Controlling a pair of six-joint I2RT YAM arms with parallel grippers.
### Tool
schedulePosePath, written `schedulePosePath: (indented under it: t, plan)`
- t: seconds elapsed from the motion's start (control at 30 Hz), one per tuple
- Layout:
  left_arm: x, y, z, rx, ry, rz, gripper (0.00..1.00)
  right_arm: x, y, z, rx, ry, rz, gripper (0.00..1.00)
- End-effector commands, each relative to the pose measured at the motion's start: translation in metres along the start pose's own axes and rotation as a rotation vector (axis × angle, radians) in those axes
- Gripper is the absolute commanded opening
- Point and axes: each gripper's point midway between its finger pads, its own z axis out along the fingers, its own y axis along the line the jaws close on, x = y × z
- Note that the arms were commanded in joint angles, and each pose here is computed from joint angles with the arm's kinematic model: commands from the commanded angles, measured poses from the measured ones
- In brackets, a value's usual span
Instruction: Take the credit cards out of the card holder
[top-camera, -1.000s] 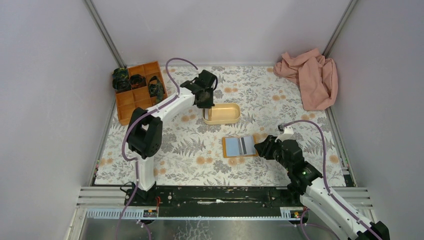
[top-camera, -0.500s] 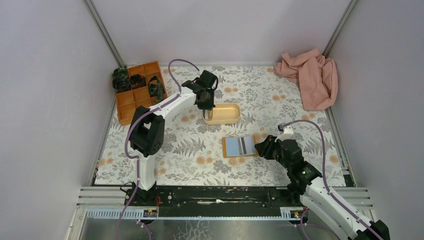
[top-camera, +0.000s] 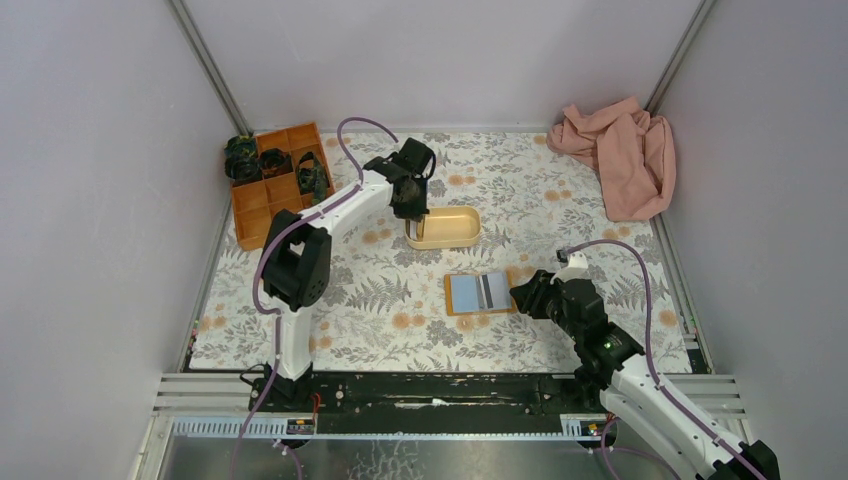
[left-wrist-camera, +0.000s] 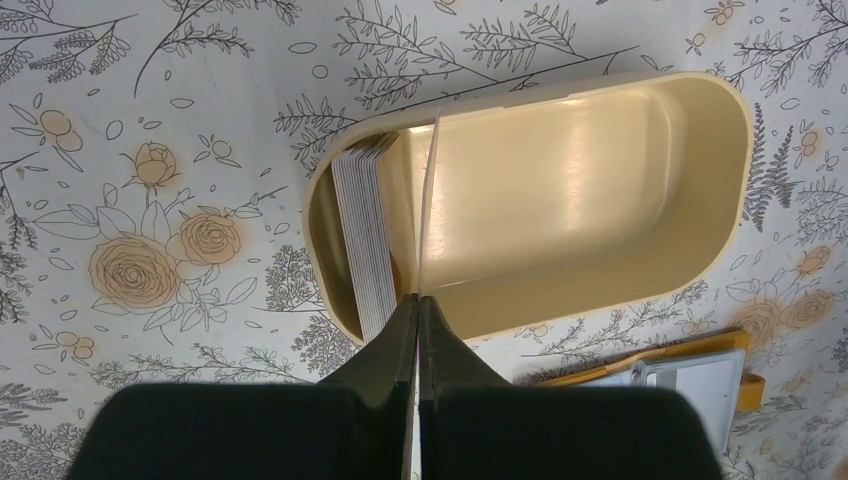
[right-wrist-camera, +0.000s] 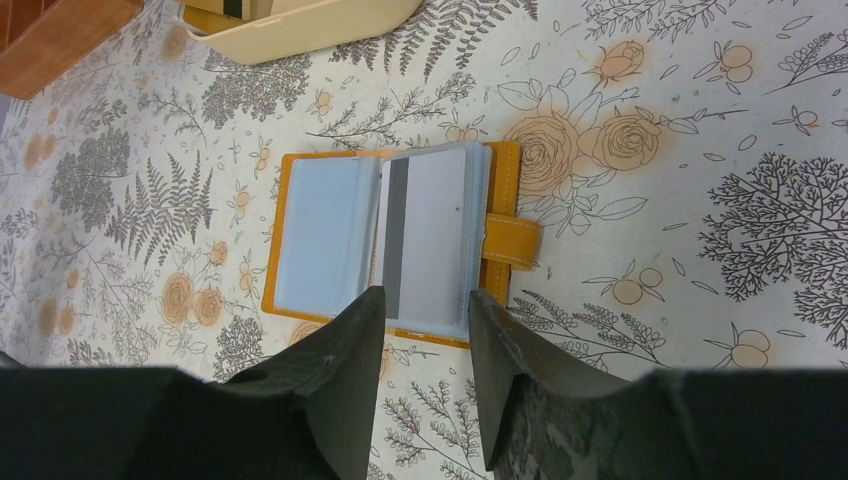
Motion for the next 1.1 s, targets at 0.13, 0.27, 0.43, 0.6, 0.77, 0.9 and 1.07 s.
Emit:
schedulePosePath:
  t: [0.13,0.27,0.43,0.6,0.77,0.9,1.07]
  plan:
    - [0.005,0.004,0.002,-0.013,0.044,0.0,0.0,-0.012,0.003,0.0,-0.01,-0.053,-0.007,0.43]
    - [0.0,0.0,-0.003,0.0,0.03,-0.004,0.0,-0.012,0.003,0.0,-0.008,-0.054,-0.009,0.43]
    - [-0.005,-0.002,-0.011,0.014,0.025,-0.025,0.0,-0.011,0.002,0.001,-0.007,-0.052,-0.009,0.43]
    - [-0.007,-0.004,-0.015,0.039,0.034,-0.064,0.0,-0.012,0.003,0.0,-0.007,-0.054,-0.009,0.43]
    - [-0.009,-0.007,-0.021,0.051,0.044,-0.064,0.0,-0.011,0.002,0.0,-0.007,-0.055,-0.007,0.43]
    - [-0.007,-0.003,-0.021,0.036,0.051,-0.057,0.0,-0.011,0.002,0.0,-0.006,-0.055,-0.008,0.43]
    - [-0.006,-0.005,-0.022,0.043,0.061,-0.057,0.0,-0.01,0.002,0.001,-0.004,-0.052,-0.007,0.43]
